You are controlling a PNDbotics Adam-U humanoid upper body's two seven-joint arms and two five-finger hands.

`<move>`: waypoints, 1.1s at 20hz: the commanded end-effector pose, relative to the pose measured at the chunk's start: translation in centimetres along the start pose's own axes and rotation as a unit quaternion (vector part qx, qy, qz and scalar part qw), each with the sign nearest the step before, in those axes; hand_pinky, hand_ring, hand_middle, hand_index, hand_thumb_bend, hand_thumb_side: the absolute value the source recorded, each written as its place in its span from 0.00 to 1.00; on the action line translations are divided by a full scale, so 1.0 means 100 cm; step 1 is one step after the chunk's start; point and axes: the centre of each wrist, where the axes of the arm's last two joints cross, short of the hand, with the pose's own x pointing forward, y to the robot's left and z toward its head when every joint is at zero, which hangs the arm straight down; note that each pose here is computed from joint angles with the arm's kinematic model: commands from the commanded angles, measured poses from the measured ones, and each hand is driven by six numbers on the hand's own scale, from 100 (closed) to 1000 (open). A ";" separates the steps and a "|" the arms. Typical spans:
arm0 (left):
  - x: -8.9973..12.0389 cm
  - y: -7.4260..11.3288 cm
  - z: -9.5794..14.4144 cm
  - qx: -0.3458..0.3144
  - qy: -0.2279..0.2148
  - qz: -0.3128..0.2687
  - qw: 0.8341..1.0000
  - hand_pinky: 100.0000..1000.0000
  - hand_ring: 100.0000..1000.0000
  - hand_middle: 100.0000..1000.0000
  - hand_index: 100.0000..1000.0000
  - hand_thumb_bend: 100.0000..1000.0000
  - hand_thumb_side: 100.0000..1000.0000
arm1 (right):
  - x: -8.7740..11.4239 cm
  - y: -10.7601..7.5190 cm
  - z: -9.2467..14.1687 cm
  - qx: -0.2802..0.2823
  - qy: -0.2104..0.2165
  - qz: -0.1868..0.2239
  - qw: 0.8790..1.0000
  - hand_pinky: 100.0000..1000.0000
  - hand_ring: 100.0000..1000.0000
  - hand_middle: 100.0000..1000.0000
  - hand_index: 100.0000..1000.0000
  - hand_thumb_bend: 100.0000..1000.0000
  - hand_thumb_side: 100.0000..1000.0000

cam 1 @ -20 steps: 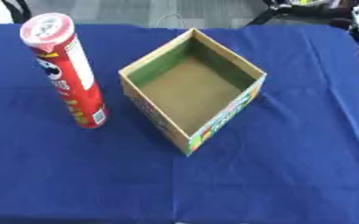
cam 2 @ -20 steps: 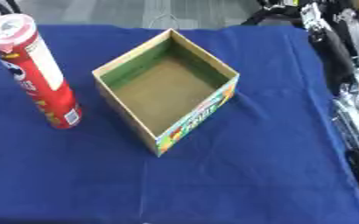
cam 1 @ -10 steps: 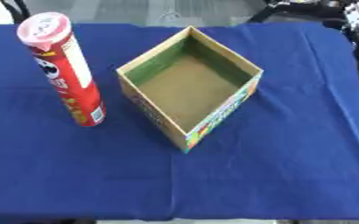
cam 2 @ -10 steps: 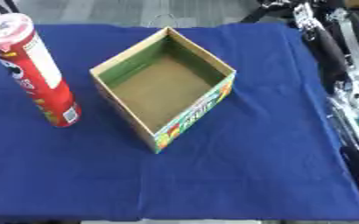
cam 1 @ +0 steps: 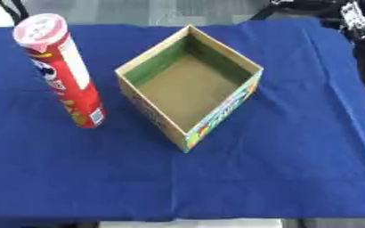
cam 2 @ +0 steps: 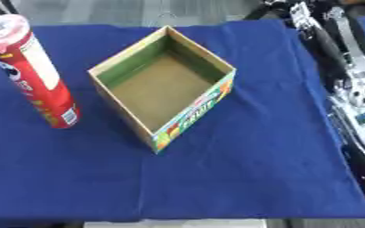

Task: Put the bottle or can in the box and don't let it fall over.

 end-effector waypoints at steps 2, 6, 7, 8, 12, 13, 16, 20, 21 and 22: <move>-0.004 0.024 -0.007 -0.048 0.024 -0.025 0.998 0.78 0.85 0.88 0.84 0.01 0.95 | 0.010 -0.005 -0.002 0.013 -0.016 0.021 1.000 0.81 0.74 0.78 0.99 0.00 0.66; -0.016 0.040 -0.023 -0.088 0.035 -0.032 0.995 0.79 0.85 0.88 0.85 0.03 0.96 | 0.009 -0.006 -0.001 0.017 -0.013 0.025 0.999 0.81 0.74 0.78 0.99 0.00 0.66; -0.019 0.043 -0.028 -0.094 0.035 -0.032 0.994 0.79 0.86 0.88 0.85 0.03 0.97 | 0.009 -0.005 -0.001 0.018 -0.013 0.025 0.999 0.81 0.74 0.78 0.99 0.00 0.66; -0.022 0.045 -0.032 -0.100 0.035 -0.031 0.994 0.79 0.86 0.88 0.85 0.03 0.97 | 0.009 -0.005 -0.001 0.019 -0.012 0.025 0.999 0.81 0.74 0.78 0.99 0.00 0.66; -0.027 0.045 -0.048 -0.125 0.033 -0.035 0.991 0.79 0.86 0.88 0.85 0.05 0.99 | 0.009 -0.005 0.000 0.022 -0.010 0.025 0.999 0.81 0.74 0.78 0.99 0.00 0.66; -0.027 0.044 -0.052 -0.131 0.032 -0.037 0.990 0.79 0.86 0.88 0.85 0.05 0.99 | 0.009 -0.004 0.000 0.023 -0.010 0.025 0.999 0.81 0.74 0.78 0.99 0.00 0.66; -0.024 0.041 -0.062 -0.148 0.022 -0.040 0.988 0.79 0.86 0.88 0.85 0.06 0.99 | 0.009 -0.004 -0.001 0.025 -0.010 0.024 0.999 0.81 0.74 0.78 0.99 0.00 0.66; -0.015 0.036 -0.074 -0.159 0.006 -0.048 0.986 0.80 0.87 0.89 0.85 0.09 0.98 | 0.009 -0.003 -0.001 0.028 -0.010 0.023 0.999 0.81 0.74 0.78 0.99 0.00 0.66; -0.012 0.034 -0.077 -0.160 0.003 -0.051 0.986 0.81 0.88 0.90 0.85 0.11 0.98 | 0.009 -0.002 -0.001 0.029 -0.010 0.023 0.999 0.81 0.74 0.78 0.99 0.00 0.66; -0.009 0.032 -0.078 -0.157 0.003 -0.055 0.986 0.83 0.89 0.90 0.86 0.14 0.96 | 0.009 -0.002 -0.001 0.030 -0.009 0.023 0.999 0.81 0.74 0.78 0.99 0.00 0.66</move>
